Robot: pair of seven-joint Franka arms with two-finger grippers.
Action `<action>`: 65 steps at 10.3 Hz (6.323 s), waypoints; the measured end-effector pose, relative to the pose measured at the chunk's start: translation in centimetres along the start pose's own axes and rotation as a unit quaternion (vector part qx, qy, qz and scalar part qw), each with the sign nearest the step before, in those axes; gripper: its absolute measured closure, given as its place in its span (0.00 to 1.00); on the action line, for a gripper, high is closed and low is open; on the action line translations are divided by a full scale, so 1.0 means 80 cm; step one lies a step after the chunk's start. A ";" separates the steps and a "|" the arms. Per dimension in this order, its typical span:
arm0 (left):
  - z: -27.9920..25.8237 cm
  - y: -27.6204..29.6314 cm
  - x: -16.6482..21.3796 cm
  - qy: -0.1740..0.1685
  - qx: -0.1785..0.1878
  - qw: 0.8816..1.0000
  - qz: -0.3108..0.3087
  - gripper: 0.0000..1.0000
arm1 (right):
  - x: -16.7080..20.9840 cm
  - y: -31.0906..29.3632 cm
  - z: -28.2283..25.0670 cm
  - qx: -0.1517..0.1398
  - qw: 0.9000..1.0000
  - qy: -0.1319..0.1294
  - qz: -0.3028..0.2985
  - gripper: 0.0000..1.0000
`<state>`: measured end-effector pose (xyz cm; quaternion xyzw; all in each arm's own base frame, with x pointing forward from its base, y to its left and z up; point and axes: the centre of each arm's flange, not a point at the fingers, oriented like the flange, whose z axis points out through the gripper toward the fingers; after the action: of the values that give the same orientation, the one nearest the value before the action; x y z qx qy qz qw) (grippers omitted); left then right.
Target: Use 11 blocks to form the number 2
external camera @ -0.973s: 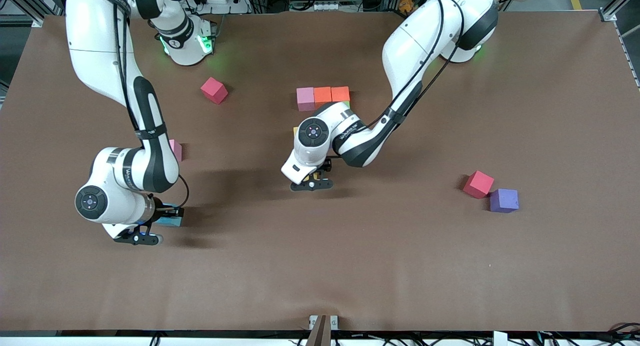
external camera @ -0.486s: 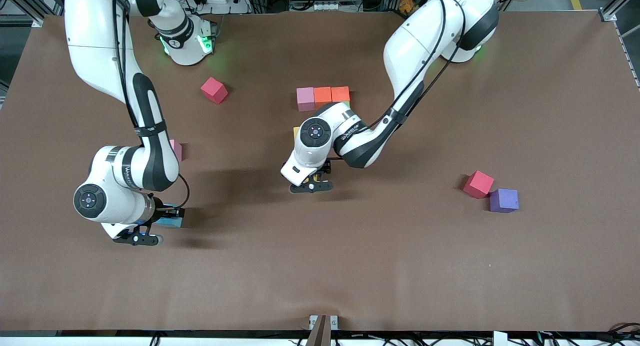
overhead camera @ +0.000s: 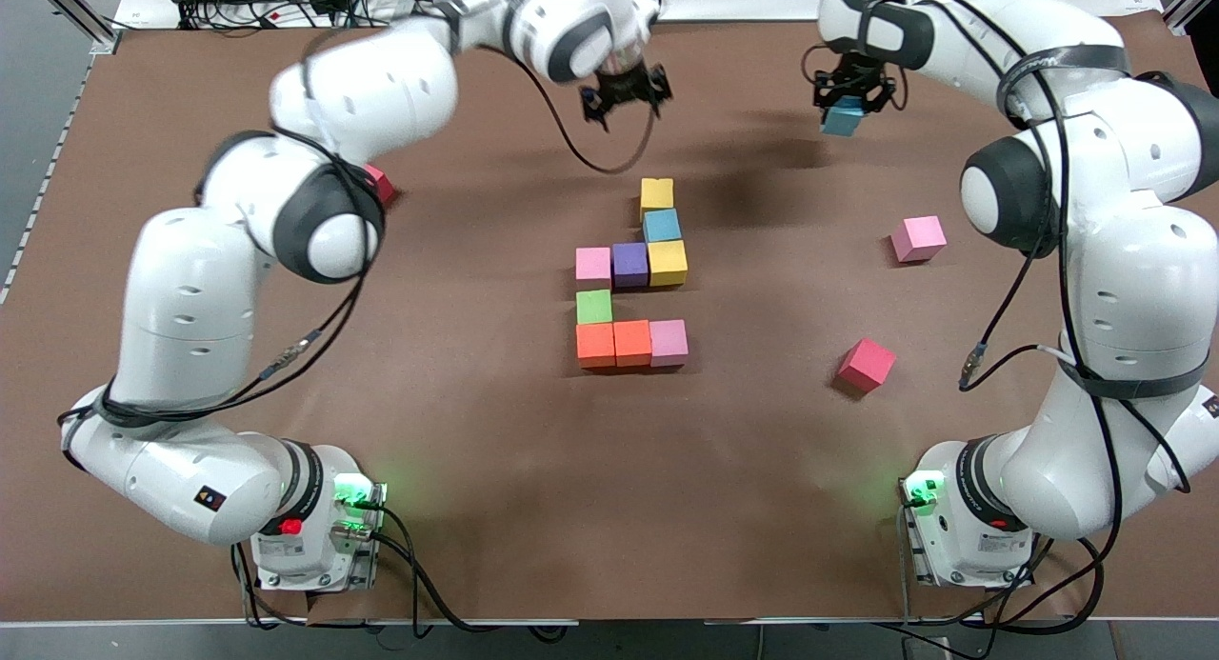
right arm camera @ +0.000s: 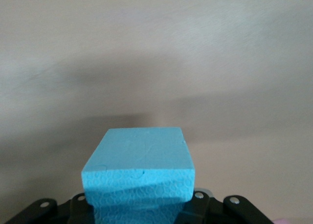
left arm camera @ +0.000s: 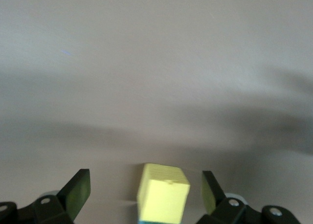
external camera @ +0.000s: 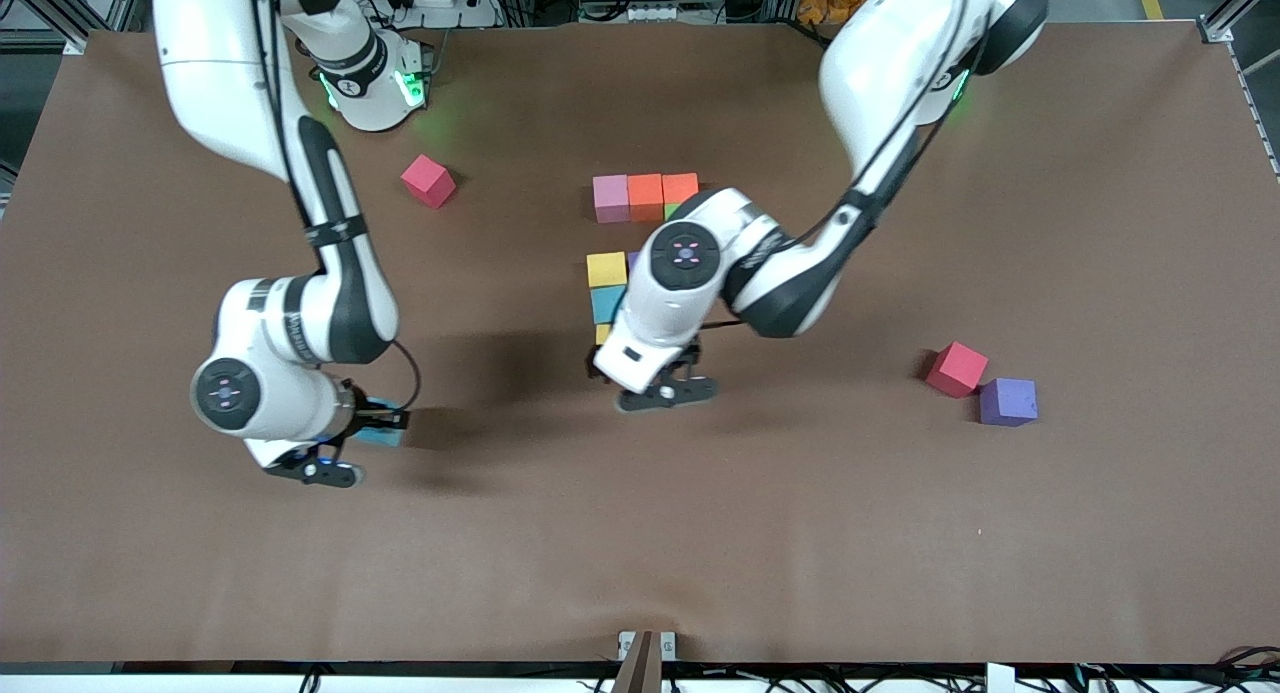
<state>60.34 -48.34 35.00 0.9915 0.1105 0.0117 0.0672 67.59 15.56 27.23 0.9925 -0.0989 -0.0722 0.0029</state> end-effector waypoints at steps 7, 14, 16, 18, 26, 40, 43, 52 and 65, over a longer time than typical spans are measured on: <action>-0.126 -0.289 0.125 -0.042 0.094 0.990 0.099 0.00 | -0.180 -0.268 -0.005 0.025 0.994 -0.012 0.102 0.43; -0.044 -0.467 0.101 -0.002 0.125 0.967 0.223 0.00 | -0.262 -0.399 0.029 0.088 0.945 -0.011 0.315 0.43; -0.033 -0.503 0.108 0.004 0.122 0.961 0.247 0.00 | -0.272 -0.423 0.043 0.113 0.922 -0.012 0.371 0.43; -0.009 -0.511 0.102 0.001 0.132 0.950 0.282 0.00 | -0.270 -0.435 0.061 0.114 0.896 -0.016 0.430 0.43; 0.066 -0.540 0.102 -0.010 0.114 0.945 0.305 0.00 | -0.252 -0.426 0.118 0.089 0.857 -0.018 0.508 0.43; 0.103 -0.558 0.091 -0.035 0.100 0.929 0.354 0.00 | -0.240 -0.418 0.131 0.082 0.820 -0.021 0.566 0.43; 0.113 -0.558 0.090 -0.037 0.096 0.930 0.354 0.00 | -0.240 -0.418 0.130 0.082 0.821 -0.018 0.564 0.43; 0.117 -0.579 0.096 -0.042 0.092 0.923 0.370 0.07 | -0.232 -0.413 0.129 0.085 0.819 -0.014 0.567 0.43; 0.036 -0.514 0.152 -0.013 0.038 0.954 0.298 0.39 | -0.236 -0.420 0.111 0.069 0.836 0.013 0.544 0.00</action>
<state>63.40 -6.30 26.68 0.9813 -0.1906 0.0140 0.0242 54.55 52.31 20.43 0.7769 -0.6278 -0.0394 -0.0254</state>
